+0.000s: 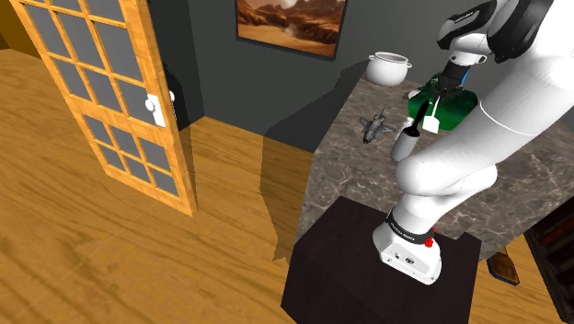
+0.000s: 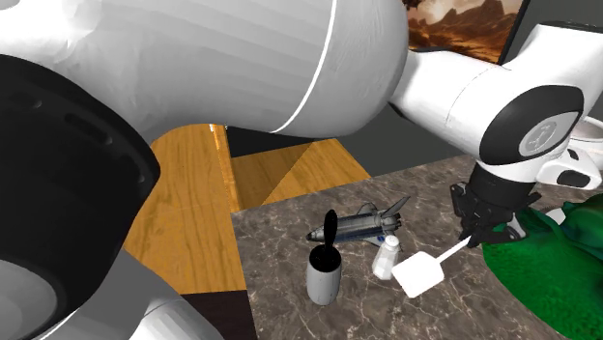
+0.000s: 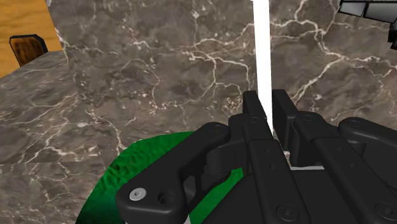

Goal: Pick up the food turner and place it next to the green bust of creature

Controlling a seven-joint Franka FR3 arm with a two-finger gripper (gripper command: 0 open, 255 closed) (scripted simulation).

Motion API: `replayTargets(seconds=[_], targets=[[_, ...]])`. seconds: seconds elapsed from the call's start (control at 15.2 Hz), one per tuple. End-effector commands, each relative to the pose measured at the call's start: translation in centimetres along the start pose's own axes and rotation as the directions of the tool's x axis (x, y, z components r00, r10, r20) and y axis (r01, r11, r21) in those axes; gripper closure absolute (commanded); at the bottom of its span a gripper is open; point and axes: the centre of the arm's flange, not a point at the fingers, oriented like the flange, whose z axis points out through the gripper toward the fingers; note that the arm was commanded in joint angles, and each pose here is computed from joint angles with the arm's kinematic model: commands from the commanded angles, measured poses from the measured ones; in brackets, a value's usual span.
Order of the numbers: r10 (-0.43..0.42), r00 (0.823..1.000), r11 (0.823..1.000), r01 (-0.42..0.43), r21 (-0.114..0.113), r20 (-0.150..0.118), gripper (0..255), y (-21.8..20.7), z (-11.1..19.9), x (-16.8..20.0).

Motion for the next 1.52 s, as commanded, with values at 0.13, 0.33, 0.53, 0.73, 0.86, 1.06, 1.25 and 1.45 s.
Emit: replayTargets(seconds=[0.13,0.33,0.53,0.73,0.86,1.06,1.25,1.45], targets=[[0.000,1.000,1.000,0.000,0.000,0.000,255,0.0,2.1,-0.1],[0.000,1.000,1.000,0.000,0.000,0.000,255,0.0,3.7,-0.2],[0.000,1.000,1.000,0.000,0.000,0.000,255,0.0,5.3,-0.4],[0.000,1.000,1.000,0.000,0.000,0.000,255,0.0,6.8,-0.5],[0.000,1.000,1.000,0.000,0.000,0.000,255,0.0,7.9,-0.5],[0.000,1.000,1.000,0.000,0.000,0.000,255,0.0,9.5,-0.6],[0.000,1.000,1.000,0.000,0.000,0.000,255,0.0,11.1,-0.7],[0.000,1.000,1.000,0.000,0.000,0.000,255,0.0,12.6,-0.8]])
